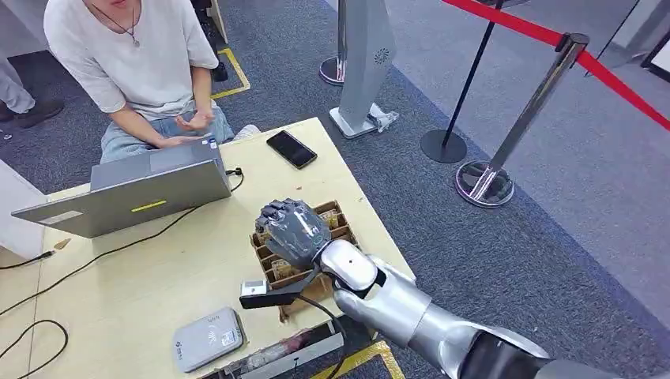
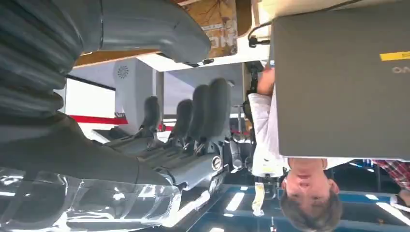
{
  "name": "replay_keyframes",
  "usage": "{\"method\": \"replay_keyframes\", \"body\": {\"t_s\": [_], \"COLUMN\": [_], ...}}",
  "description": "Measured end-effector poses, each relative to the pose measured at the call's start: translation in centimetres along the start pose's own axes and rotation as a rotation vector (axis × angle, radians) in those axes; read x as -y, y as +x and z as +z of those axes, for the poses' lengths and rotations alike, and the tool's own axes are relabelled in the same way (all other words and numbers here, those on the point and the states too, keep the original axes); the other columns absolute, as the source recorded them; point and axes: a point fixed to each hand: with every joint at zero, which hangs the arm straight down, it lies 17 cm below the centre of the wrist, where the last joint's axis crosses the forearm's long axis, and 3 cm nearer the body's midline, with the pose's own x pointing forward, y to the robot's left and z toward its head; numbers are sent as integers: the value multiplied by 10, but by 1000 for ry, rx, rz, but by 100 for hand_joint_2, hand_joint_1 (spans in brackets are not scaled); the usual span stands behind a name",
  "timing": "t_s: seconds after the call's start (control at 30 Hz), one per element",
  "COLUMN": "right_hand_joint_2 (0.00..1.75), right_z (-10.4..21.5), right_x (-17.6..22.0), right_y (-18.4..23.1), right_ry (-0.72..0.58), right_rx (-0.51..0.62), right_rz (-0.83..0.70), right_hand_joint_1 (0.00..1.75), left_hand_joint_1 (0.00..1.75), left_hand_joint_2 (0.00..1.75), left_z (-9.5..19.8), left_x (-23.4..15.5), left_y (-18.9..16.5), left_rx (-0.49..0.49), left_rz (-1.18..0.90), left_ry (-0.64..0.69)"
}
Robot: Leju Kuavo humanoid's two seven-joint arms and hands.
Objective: Pass the card to the sensor for recognition and then transmit it.
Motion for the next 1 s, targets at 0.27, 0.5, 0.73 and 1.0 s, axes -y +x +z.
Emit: {"method": "replay_keyframes", "body": {"t_s": [0.27, 0.5, 0.73, 1.0], "right_hand_joint_2": [175, 175, 175, 175], "right_z": [4, 5, 5, -4], "right_x": [-5, -6, -12, -8], "right_y": [-1, -2, -7, -14], "right_ry": [18, 20, 44, 47], "right_rx": [-1, -4, -16, -19], "right_rz": [4, 6, 10, 27], "right_hand_joint_1": [16, 19, 56, 70], "left_hand_joint_1": [0, 0, 0, 0], "left_hand_joint_2": [0, 0, 0, 0], "left_z": [-1, -1, -1, -1], "left_x": [-3, -2, -2, -2], "left_y": [-1, -1, 0, 0], "left_rx": [2, 4, 6, 6], "left_rz": [-5, -9, -14, -14], "left_ry": [4, 3, 0, -1]}}
